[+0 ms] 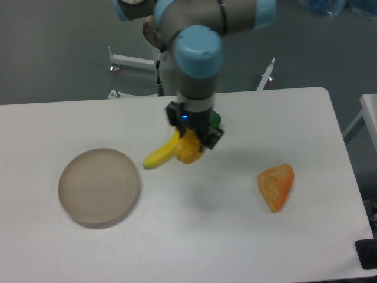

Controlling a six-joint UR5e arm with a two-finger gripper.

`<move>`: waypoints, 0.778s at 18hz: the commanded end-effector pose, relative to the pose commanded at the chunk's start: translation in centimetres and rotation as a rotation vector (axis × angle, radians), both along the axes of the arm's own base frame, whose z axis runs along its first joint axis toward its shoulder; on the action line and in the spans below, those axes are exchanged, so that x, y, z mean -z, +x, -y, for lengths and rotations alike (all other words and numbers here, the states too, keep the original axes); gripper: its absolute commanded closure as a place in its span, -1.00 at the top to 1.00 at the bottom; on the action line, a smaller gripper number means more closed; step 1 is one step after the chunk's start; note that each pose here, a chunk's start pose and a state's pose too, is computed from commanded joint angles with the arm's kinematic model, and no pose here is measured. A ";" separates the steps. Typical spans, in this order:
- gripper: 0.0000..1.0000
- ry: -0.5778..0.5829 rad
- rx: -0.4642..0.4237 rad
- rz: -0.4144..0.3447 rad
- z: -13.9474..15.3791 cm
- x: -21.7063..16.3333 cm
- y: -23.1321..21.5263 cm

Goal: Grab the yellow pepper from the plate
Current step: 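Lift the yellow pepper off the plate and carry it toward the green pepper, then carry the held yellow pepper toward the orange triangular object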

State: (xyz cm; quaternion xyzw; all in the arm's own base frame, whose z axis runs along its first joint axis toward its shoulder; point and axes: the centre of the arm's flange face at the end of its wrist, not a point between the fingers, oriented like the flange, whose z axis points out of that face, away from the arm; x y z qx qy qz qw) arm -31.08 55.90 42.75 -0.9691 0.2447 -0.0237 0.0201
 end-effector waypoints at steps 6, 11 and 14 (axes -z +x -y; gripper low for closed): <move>-0.94 -0.016 0.113 0.019 1.3 2.7 -4.6; -0.94 -0.011 0.121 0.012 1.5 2.4 -5.0; -0.94 -0.012 0.123 0.011 1.4 2.5 -4.9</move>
